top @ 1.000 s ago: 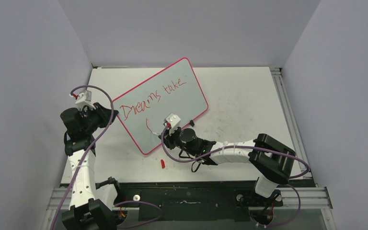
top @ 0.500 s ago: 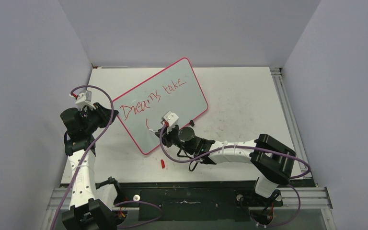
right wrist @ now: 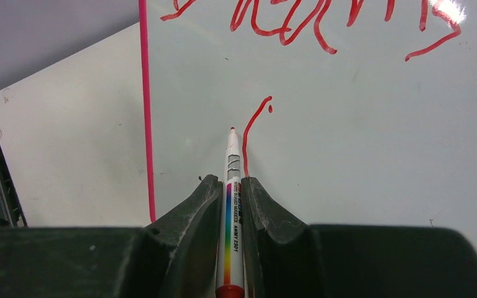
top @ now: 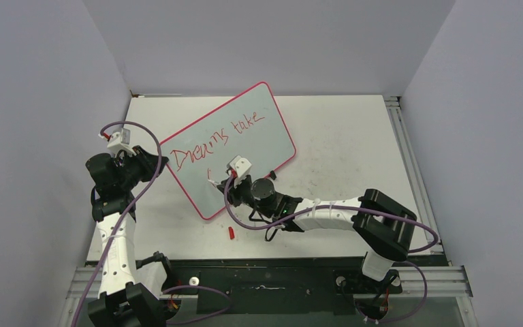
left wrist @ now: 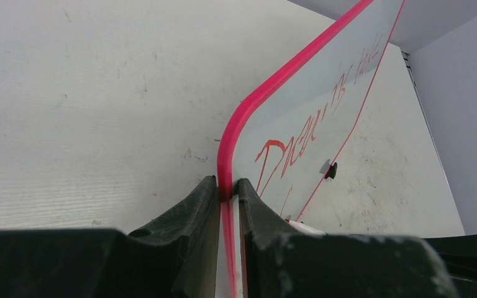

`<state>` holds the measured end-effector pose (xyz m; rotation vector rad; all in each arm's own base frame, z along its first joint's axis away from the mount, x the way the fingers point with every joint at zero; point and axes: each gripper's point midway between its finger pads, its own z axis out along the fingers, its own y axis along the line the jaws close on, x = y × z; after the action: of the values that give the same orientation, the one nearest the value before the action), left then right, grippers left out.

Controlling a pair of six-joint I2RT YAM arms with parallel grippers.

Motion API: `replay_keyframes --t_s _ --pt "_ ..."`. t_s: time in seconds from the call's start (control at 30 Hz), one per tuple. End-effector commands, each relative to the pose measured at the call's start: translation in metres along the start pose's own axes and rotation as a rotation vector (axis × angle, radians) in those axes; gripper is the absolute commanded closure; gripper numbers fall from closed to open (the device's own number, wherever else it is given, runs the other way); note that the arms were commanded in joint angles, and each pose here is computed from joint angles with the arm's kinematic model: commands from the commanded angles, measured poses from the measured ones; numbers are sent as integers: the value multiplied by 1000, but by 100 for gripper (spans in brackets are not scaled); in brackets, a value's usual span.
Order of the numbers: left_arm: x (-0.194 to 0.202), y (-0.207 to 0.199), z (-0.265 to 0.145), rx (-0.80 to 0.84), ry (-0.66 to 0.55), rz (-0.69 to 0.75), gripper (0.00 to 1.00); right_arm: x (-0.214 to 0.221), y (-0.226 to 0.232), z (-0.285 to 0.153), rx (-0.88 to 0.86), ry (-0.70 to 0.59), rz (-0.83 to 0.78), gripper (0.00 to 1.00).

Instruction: Write a sentence on the whiteboard

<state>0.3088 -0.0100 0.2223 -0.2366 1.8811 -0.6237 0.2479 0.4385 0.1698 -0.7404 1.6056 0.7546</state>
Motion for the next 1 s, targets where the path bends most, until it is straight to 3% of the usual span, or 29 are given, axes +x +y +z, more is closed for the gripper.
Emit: replay_keyframes --t_s 0.0,0.97 --pt "-7 -13 -1 54 -23 39 87 -23 7 9 -8 -72 10 95" --pt "-7 -13 -1 53 -24 39 87 -9 -10 12 73 -30 22 95"
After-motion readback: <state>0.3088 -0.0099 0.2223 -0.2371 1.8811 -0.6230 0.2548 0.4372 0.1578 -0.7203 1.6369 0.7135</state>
